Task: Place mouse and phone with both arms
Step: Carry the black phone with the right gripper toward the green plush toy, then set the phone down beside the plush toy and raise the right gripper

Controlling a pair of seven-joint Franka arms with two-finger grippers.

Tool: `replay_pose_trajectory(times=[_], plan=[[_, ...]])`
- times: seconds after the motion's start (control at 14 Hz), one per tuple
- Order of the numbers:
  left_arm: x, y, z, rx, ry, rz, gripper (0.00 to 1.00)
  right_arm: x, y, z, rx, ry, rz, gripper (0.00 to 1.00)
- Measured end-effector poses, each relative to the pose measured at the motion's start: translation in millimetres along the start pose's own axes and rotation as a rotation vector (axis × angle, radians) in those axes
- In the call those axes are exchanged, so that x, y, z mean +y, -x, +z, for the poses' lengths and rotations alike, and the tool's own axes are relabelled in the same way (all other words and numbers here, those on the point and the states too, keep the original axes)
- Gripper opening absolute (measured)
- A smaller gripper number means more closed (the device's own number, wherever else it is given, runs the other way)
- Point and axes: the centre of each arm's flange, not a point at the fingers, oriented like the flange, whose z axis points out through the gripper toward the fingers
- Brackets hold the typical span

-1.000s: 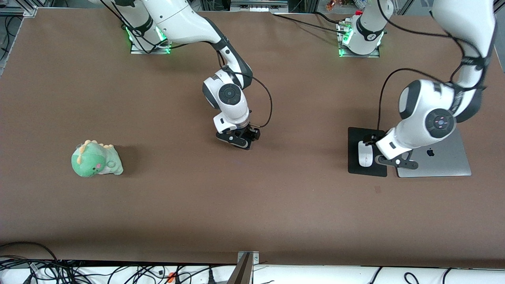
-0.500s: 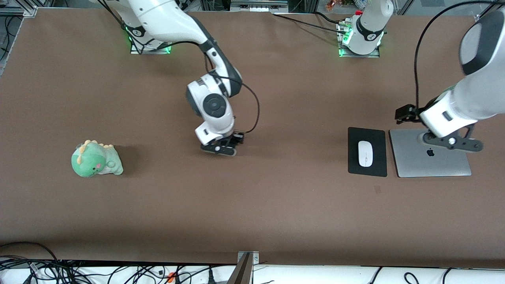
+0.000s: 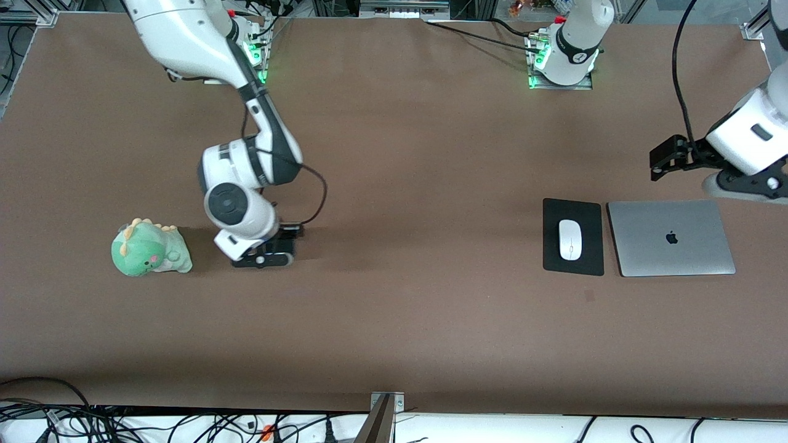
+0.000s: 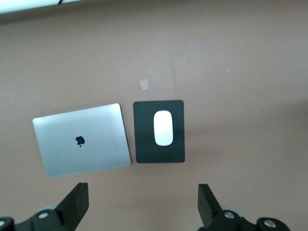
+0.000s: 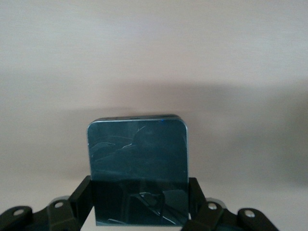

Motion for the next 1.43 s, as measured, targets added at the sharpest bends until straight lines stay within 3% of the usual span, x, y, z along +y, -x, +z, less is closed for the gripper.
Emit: replay_pose_trajectory(times=[0.14, 0.29, 0.5, 0.64, 0.79, 1.07, 1.43], plan=[[-8.0, 21.9, 4.8, 0.016, 0.002, -0.019, 1.0, 52.5, -5.2, 17.8, 0.003, -0.007, -0.003, 0.81], [-9.0, 37.3, 13.7, -0.011, 0.004, -0.022, 1.0, 90.6, -4.6, 36.3, 0.02, -0.023, 0.01, 0.81], [-5.4, 39.4, 21.8, -0.029, 0.005, -0.016, 1.0, 101.8, 1.2, 57.1, 0.038, -0.041, 0.03, 0.81], [-5.4, 39.5, 22.6, -0.031, 0.005, -0.016, 1.0, 99.7, 2.1, 58.4, 0.045, -0.048, 0.034, 0.96], [-5.7, 39.4, 22.3, -0.029, 0.005, -0.016, 1.0, 97.0, 1.2, 43.2, 0.048, -0.061, 0.057, 1.0], [-7.0, 39.3, 21.6, -0.028, 0.005, -0.019, 1.0, 86.6, 6.2, -70.2, 0.049, -0.114, 0.077, 1.0], [-3.8, 39.2, 21.0, -0.027, 0.005, -0.013, 1.0, 116.1, 77.1, -244.7, 0.071, -0.186, 0.07, 1.0]])
